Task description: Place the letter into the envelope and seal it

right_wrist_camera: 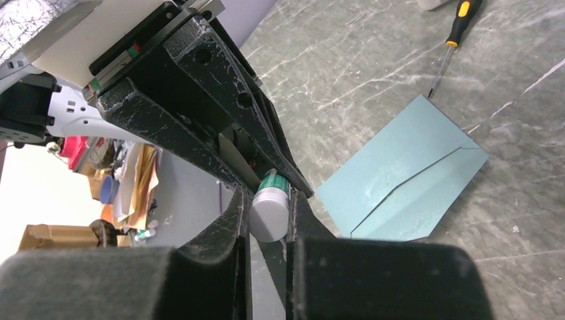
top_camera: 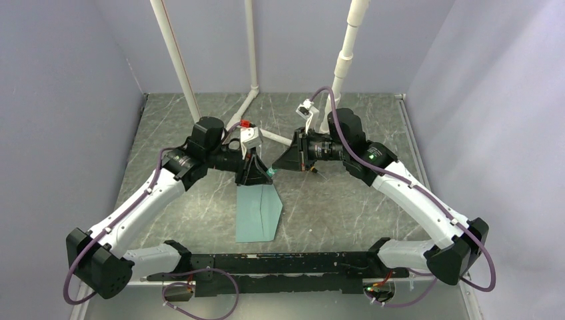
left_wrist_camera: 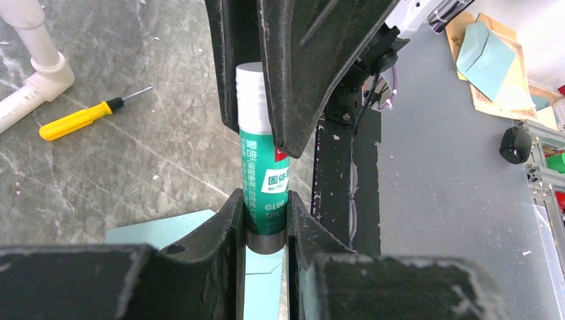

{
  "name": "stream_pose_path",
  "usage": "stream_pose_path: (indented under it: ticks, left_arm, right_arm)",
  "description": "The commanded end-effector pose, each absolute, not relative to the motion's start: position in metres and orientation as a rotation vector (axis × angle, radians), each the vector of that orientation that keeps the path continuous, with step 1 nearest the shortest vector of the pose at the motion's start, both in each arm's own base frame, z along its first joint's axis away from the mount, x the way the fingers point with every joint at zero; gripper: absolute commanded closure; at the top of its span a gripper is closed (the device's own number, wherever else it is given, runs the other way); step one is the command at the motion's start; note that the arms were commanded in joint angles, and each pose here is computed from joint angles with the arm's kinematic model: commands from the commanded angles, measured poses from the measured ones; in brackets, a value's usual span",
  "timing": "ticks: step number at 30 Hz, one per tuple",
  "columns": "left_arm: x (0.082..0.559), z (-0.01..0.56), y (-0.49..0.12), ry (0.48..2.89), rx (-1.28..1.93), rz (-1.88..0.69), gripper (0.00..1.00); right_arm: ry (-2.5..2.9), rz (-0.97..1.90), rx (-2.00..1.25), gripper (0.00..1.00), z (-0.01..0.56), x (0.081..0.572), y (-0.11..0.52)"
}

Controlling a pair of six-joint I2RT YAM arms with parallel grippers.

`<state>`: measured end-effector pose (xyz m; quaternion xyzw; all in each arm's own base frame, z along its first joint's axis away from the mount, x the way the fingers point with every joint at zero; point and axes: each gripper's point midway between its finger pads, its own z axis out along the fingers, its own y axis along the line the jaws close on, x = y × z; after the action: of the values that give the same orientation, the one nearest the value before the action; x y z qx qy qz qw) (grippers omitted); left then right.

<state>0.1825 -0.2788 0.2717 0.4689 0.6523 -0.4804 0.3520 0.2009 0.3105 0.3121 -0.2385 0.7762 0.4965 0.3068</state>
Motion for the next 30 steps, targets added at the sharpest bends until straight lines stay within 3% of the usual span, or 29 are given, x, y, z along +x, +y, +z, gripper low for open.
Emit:
stream_pose_path:
  ticks: [1, 3, 5, 9, 11, 12, 15, 16, 30]
  left_arm:
    - [0.182, 0.301, -0.282, 1.593, 1.218, -1.240, 0.86]
    - [0.185, 0.302, -0.285, 1.599, 1.197, -1.251, 0.63]
    - [0.188, 0.307, -0.290, 1.596, 1.159, -1.287, 0.49]
    - [0.199, 0.302, -0.297, 1.623, 1.115, -1.307, 0.42]
    - [0.197, 0.296, -0.299, 1.628, 1.145, -1.336, 0.45]
    - [0.193, 0.293, -0.300, 1.622, 1.173, -1.356, 0.52]
    - [0.188, 0.284, -0.300, 1.606, 1.230, -1.349, 0.94]
    - [0.189, 0.282, -0.300, 1.609, 1.231, -1.329, 0.97]
    - [0.169, 0.246, -0.290, 1.653, 1.235, -1.381, 0.97]
  right_arm:
    - [1.984, 1.300, -0.618, 1.00, 0.335, 0.203, 0.306]
    - [1.978, 1.314, -0.611, 1.00, 0.336, 0.203, 0.308]
    - [1.977, 1.330, -0.600, 1.00, 0.334, 0.204, 0.310]
    - [1.984, 1.354, -0.586, 1.00, 0.330, 0.203, 0.312]
    - [1.982, 1.359, -0.583, 1.00, 0.330, 0.202, 0.312]
    - [1.982, 1.362, -0.585, 1.00, 0.330, 0.202, 0.312]
    - [1.978, 1.362, -0.606, 1.00, 0.331, 0.199, 0.311]
    - [1.972, 1.355, -0.624, 1.00, 0.332, 0.197, 0.309]
    - [1.813, 1.183, -0.742, 1.00, 0.388, 0.187, 0.269]
